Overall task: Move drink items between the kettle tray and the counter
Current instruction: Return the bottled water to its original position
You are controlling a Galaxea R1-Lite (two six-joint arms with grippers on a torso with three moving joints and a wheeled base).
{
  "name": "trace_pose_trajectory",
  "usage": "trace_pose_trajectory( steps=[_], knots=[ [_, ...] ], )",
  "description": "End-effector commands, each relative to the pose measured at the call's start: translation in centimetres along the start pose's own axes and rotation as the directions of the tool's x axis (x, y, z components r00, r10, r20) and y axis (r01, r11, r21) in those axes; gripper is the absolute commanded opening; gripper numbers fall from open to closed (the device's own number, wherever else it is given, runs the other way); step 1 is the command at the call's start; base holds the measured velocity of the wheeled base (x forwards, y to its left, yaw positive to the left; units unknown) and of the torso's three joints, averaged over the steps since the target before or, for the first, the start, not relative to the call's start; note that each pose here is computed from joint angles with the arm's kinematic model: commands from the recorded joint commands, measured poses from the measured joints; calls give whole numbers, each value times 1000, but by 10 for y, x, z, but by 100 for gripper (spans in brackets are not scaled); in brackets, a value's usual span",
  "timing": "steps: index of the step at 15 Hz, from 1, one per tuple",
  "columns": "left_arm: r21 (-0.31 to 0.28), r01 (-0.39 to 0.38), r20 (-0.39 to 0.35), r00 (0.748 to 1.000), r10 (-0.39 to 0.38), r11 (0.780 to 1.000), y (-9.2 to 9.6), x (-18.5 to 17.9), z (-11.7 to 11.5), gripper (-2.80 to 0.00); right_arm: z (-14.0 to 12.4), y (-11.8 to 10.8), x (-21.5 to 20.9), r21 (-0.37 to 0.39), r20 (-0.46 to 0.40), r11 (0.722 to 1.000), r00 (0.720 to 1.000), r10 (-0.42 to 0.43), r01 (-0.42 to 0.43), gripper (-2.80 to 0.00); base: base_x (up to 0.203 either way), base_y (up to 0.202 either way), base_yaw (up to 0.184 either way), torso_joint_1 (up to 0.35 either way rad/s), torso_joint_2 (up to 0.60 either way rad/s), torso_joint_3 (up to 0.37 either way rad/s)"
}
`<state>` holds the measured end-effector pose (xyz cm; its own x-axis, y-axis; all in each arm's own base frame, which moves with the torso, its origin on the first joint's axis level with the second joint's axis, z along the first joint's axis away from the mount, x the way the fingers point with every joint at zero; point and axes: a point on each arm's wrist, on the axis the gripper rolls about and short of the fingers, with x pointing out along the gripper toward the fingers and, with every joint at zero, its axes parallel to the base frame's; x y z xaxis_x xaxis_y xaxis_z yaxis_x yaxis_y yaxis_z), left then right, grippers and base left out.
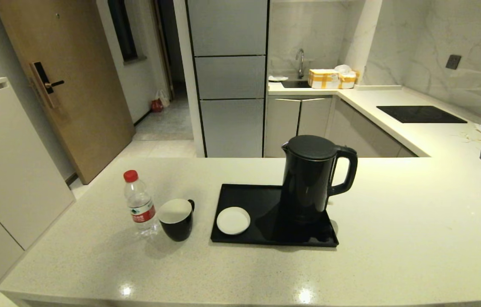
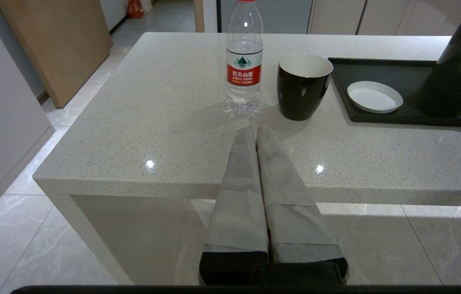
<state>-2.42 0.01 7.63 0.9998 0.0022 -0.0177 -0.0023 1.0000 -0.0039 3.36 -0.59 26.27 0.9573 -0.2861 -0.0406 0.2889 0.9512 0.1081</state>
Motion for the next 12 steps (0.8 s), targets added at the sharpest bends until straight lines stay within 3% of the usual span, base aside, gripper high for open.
trace_pose_trajectory(
  steps=[1,2,4,6,9,12],
  knots=[
    [-1,-1,-1,1000,1,1000,0,0,0,-280,-14,-27,-82,-20,42,997,996,-74,75,-280,0,0,0,0,0,0],
    [-1,-1,1,1000,1,1000,0,0,0,-280,-23,-32,-101,-61,-13,990,992,-124,123,-280,0,0,0,0,0,0],
    [-1,-1,0,1000,1,1000,0,0,0,-280,-16,-36,-130,-15,2,987,987,-163,163,-280,0,0,0,0,0,0],
    [-1,-1,1,1000,1,1000,0,0,0,-280,-12,-46,-140,-51,21,998,999,-44,45,-280,0,0,0,0,0,0],
    [-1,-2,0,1000,2,1000,0,0,0,-280,-56,-52,-143,-100,50,994,998,39,-33,-280,0,0,0,0,0,0],
    [-1,-1,-1,1000,1,1000,0,0,0,-280,-101,-42,-100,-107,135,993,989,54,-39,-280,0,0,0,0,0,0]
  ],
)
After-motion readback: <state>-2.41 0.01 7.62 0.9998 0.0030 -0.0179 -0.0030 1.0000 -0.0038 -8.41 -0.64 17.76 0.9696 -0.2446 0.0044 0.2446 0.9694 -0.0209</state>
